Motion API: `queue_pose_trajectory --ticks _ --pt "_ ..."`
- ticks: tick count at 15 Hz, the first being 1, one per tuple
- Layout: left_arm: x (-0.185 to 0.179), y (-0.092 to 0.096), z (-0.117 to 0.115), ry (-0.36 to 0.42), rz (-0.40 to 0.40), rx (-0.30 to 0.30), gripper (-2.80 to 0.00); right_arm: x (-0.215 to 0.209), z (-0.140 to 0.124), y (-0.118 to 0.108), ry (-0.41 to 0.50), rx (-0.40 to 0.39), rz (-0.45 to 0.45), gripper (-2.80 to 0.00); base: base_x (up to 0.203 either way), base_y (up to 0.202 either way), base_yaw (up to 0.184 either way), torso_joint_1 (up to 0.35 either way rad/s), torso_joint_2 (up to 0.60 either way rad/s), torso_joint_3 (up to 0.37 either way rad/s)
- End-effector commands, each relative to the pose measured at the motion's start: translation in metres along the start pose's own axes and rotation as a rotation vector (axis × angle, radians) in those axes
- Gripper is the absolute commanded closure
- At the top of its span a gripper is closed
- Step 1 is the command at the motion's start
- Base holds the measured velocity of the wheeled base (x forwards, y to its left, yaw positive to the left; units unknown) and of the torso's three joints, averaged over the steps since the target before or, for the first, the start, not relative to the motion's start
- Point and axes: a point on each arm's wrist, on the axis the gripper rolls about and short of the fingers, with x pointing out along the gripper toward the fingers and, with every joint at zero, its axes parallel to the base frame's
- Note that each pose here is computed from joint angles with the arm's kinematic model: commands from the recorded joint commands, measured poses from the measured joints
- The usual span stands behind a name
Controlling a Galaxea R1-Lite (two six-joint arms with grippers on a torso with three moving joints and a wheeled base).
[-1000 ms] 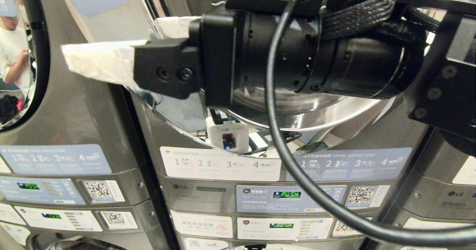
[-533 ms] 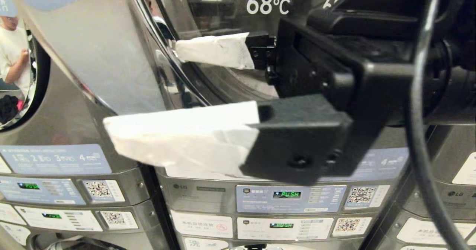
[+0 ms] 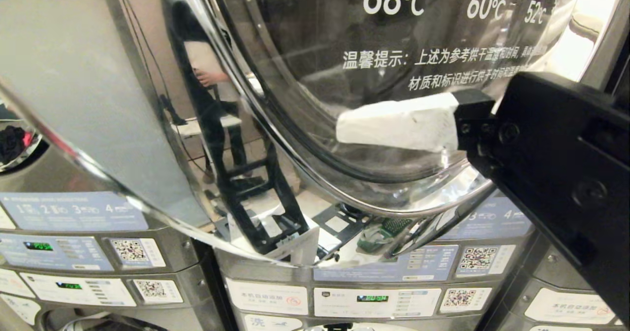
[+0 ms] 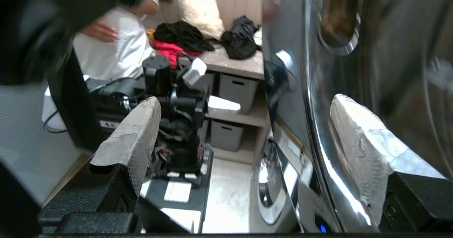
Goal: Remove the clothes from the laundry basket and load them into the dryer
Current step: Open the dryer
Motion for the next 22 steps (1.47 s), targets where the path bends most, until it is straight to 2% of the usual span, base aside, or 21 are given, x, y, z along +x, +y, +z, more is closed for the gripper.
queue_pose_trajectory --ticks 1,2,5,6,11,13,15,17,18,20,22 --pt "0.000 0.000 0.000 -0.002 0.001 0.000 0.00 -0.025 0.001 0.011 -0.009 -0.007 -0.113 -2.80 0.000 0.000 0.000 0.000 0.00 0.000" --pt "0.000 0.000 0.000 -0.002 0.001 0.000 0.00 -0.039 -0.002 0.013 0.016 0.022 -0.238 -2.80 0.000 0.000 0.000 0.000 0.00 0.000" --pt "0.000 0.000 0.000 -0.002 0.001 0.000 0.00 -0.092 -0.018 0.021 0.172 0.186 -0.585 -2.80 0.000 0.000 0.000 0.000 0.00 0.000" --pt "0.000 0.000 0.000 -0.002 0.001 0.000 0.00 -0.109 -0.020 0.029 0.198 0.218 -0.675 -2.80 0.000 0.000 0.000 0.000 0.00 0.000" --pt "0.000 0.000 0.000 -0.002 0.001 0.000 0.00 -0.171 -0.037 0.105 0.163 0.252 -1.059 -2.80 0.000 0.000 0.000 0.000 0.00 0.000" --pt "0.000 0.000 0.000 -0.002 0.001 0.000 0.00 -0.180 -0.056 0.135 0.199 0.285 -1.216 -2.80 0.000 0.000 0.000 0.000 0.00 0.000" --pt "0.000 0.000 0.000 -0.002 0.001 0.000 0.00 -0.186 -0.085 0.154 0.280 0.314 -1.449 -2.80 0.000 0.000 0.000 0.000 0.00 0.000" --pt "0.000 0.000 0.000 -0.002 0.001 0.000 0.00 -0.189 -0.101 0.165 0.306 0.302 -1.570 -2.80 0.000 0.000 0.000 0.000 0.00 0.000" --pt "0.000 0.000 0.000 -0.002 0.001 0.000 0.00 -0.190 -0.110 0.169 0.323 0.290 -1.604 0.00 0.000 0.000 0.000 0.000 0.00 0.000" --pt "0.000 0.000 0.000 -0.002 0.001 0.000 0.00 -0.191 -0.124 0.178 0.348 0.246 -1.652 0.00 0.000 0.000 0.000 0.000 0.00 0.000" --pt "0.000 0.000 0.000 -0.002 0.001 0.000 0.00 -0.192 -0.139 0.184 0.377 0.203 -1.658 0.00 0.000 0.000 0.000 0.000 0.00 0.000"
